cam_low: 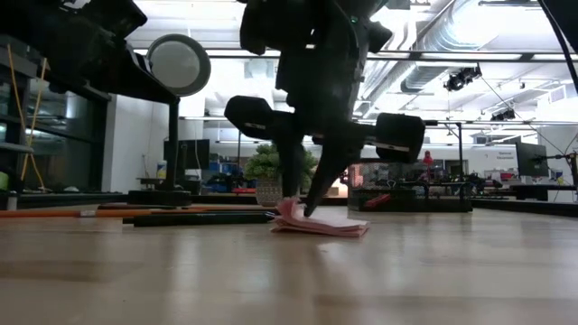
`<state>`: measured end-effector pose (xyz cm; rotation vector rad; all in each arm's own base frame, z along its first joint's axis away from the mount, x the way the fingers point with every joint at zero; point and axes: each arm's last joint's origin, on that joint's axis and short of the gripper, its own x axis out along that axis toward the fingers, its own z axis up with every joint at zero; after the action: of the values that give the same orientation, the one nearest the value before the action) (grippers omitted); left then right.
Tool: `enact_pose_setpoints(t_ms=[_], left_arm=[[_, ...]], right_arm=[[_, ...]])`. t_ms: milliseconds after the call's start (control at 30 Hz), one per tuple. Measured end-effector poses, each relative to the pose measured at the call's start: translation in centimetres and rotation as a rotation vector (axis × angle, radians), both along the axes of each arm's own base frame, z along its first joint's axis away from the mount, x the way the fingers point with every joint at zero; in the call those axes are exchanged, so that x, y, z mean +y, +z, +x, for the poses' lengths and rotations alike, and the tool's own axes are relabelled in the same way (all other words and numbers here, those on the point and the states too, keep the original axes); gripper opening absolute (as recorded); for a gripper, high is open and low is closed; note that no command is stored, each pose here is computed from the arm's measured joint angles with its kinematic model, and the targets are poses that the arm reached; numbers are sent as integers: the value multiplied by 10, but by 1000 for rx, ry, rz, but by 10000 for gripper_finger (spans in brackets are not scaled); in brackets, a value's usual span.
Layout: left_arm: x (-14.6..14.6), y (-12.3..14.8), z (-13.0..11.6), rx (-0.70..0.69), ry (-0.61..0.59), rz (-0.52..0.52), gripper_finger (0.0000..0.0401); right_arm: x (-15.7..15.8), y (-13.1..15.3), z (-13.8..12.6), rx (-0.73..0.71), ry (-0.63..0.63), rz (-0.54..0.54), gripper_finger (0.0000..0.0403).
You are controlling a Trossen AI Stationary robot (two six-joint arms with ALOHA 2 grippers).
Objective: Pick and place office supplies into organizer
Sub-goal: Put the pink sticky notes into the black desk organizer
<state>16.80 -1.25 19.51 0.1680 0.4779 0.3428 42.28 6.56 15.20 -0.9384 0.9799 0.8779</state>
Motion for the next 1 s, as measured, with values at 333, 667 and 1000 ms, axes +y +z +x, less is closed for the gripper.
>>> enact_pose_setpoints(t_ms=[333,667,1000], left_arm=[[0,0,0,0,0,0,90],[0,0,0,1,0,0,90],[0,0,0,1,0,0,90]], right_arm=[[1,0,-1,7,-45,-66,4],[5,35,-1,71,-207,-267,1],[-26,92,-16,226,-545,-444,1]])
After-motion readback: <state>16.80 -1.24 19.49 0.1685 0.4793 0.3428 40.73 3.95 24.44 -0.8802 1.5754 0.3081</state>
